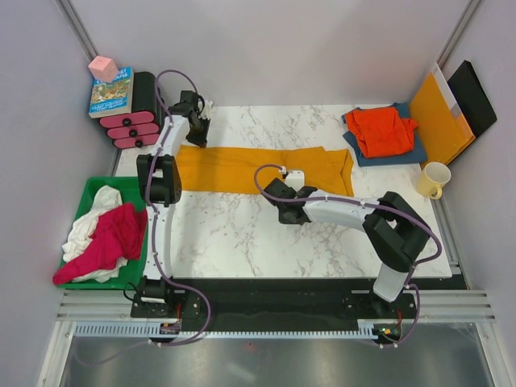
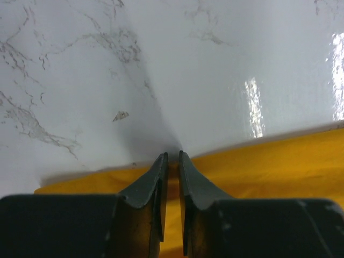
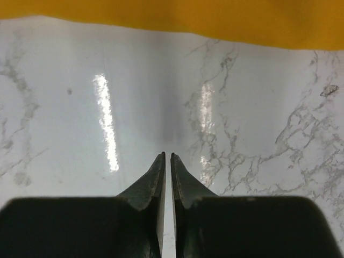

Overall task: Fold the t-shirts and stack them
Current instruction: Fold the tshirt

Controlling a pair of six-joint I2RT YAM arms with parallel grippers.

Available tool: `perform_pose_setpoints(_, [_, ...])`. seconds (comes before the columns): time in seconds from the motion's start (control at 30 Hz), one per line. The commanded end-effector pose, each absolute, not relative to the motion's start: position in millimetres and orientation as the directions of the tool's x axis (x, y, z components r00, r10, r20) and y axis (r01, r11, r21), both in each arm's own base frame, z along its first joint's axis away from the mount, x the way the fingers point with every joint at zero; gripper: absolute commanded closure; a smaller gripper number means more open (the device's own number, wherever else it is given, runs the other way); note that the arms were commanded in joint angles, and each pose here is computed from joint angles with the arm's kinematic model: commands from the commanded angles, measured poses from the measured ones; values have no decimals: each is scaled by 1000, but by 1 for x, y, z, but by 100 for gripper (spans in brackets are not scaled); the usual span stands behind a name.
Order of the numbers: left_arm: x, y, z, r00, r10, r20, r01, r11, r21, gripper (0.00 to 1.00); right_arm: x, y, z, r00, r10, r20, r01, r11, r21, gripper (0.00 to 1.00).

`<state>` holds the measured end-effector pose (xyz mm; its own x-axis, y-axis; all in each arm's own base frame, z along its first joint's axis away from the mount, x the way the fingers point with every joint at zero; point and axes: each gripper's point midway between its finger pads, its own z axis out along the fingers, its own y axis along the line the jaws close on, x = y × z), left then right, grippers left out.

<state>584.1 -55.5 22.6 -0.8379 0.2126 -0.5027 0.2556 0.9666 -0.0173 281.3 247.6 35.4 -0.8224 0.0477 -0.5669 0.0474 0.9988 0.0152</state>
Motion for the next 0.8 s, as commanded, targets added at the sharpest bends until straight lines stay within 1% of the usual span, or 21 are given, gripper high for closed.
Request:
perform_pose_setpoints(0.0, [530,-30,-4,-905,309,-293,308,950,51,81,284,211,6,-849,84,-522,161,981,-104,87])
perform_pose_setpoints(0.03, [513,-26,-13,-911,333,-243,330,942,53,82,285,206,2,-855,89,-512,172,978,-117,87])
perform_pose_setpoints(0.1, [503,-23,-3,-906,354,-234,350,935,59,83,291,192,-9,-862,111,-495,208,967,-146,87])
perform_pose_setpoints(0.13, [488,-21,-10,-909,370,-193,367,929,53,84,294,187,-11,-862,118,-493,220,963,-154,87])
perform_pose_setpoints(0.23, [468,-19,-5,-901,401,-164,400,916,44,85,309,171,-15,-856,142,-497,260,949,-177,87])
perform_pose_setpoints(0.33, [451,-19,1,-899,413,-147,414,910,25,85,333,161,-13,-842,181,-508,299,941,-160,87])
perform_pose_setpoints(0.4, [434,-21,-2,-899,423,-114,425,905,3,86,358,153,-10,-835,189,-516,311,937,-160,87])
perform_pose_setpoints(0.43, [430,-23,5,-895,429,-120,433,901,-7,86,366,142,-16,-840,196,-505,326,928,-182,87])
perform_pose_setpoints(0.47, [424,-25,7,-893,436,-111,441,898,-18,86,385,143,-6,-831,186,-524,319,932,-174,87])
perform_pose_setpoints(0.5, [409,-28,4,-889,451,-80,455,889,-48,86,395,140,-5,-830,187,-525,321,931,-176,87])
perform_pose_setpoints(0.53, [403,-30,11,-884,460,-80,465,883,-59,86,402,128,-14,-846,189,-499,329,921,-210,87])
perform_pose_setpoints(0.57, [395,-35,13,-877,475,-72,479,875,-69,86,425,133,-1,-828,189,-527,328,927,-183,87])
perform_pose_setpoints(0.6, [378,-36,9,-869,493,-32,494,864,-93,86,435,131,0,-829,192,-525,329,927,-181,87])
perform_pose_setpoints(0.63, [372,-38,16,-861,507,-37,508,856,-94,86,441,123,-11,-845,194,-499,333,920,-205,87])
perform_pose_setpoints(0.67, [364,-43,18,-849,527,-28,527,844,-102,86,463,128,2,-827,189,-529,326,928,-178,87])
perform_pose_setpoints(0.7, [348,-44,14,-835,550,6,545,829,-126,86,473,128,3,-824,194,-532,326,931,-167,87])
perform_pose_setpoints(0.73, [341,-46,16,-827,562,12,555,821,-133,86,475,122,-11,-845,196,-498,327,926,-190,86])
perform_pose_setpoints(0.77, [334,-53,23,-814,581,3,576,806,-135,86,496,131,3,-826,210,-523,326,935,-139,86])
